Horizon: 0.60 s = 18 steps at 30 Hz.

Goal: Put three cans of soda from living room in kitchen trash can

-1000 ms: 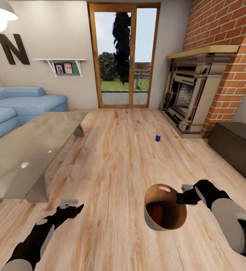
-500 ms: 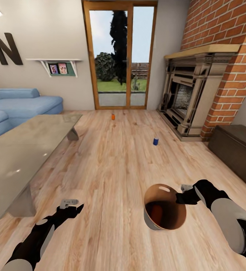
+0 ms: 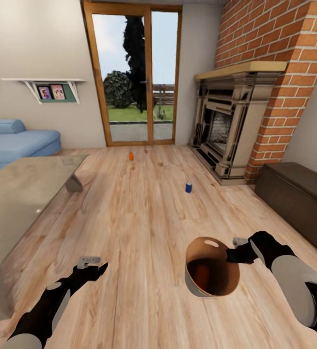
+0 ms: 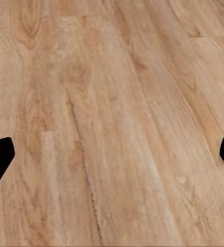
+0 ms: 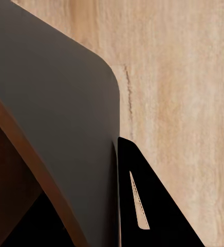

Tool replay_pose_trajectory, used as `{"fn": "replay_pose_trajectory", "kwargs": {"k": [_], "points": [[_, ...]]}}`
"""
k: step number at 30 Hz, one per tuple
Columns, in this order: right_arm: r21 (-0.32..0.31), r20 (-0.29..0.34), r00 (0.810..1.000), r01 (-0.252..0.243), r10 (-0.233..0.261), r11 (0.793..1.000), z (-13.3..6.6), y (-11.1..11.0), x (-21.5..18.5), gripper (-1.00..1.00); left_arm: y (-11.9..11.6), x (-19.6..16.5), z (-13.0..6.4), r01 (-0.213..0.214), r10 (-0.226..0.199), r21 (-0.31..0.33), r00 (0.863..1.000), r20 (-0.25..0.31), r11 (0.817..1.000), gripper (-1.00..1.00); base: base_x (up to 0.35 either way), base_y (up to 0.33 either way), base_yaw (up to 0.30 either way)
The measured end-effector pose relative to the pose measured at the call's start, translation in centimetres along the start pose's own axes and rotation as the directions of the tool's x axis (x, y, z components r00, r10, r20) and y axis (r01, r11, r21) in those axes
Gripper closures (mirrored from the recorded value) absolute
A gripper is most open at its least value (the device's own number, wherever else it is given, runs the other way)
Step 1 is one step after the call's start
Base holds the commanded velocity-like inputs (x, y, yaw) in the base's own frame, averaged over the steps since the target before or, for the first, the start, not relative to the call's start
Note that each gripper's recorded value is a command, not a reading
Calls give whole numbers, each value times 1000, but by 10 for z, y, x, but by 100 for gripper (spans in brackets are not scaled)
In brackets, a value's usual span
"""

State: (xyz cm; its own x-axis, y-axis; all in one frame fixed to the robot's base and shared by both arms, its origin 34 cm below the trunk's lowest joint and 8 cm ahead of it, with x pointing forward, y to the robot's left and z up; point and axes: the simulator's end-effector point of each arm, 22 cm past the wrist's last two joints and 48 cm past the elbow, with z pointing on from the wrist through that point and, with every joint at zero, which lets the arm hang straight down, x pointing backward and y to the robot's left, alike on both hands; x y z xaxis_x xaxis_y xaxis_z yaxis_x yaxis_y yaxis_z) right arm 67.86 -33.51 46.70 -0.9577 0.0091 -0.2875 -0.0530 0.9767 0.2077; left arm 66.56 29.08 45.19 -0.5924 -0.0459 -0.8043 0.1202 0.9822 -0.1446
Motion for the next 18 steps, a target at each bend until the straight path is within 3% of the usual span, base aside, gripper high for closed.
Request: {"fn": "replay_pose_trajectory", "kwargs": {"k": [6, 15, 18], "points": [[2, 6, 1000, 3, -3, 1000, -4, 0, -2, 100, -1, -4, -1, -1, 1, 0, 1000, 7, 1000, -100, 324, 0, -153], [0, 10, 1000, -6, 6, 1000, -6, -1, -3, 100, -1, -6, -2, -2, 2, 0, 1000, 11, 1000, -100, 324, 0, -19], [-14, 25, 999, -38, 38, 999, -7, -2, -5, 100, -1, -5, -2, -2, 2, 0, 1000, 10, 1000, -100, 324, 0, -1]]}}
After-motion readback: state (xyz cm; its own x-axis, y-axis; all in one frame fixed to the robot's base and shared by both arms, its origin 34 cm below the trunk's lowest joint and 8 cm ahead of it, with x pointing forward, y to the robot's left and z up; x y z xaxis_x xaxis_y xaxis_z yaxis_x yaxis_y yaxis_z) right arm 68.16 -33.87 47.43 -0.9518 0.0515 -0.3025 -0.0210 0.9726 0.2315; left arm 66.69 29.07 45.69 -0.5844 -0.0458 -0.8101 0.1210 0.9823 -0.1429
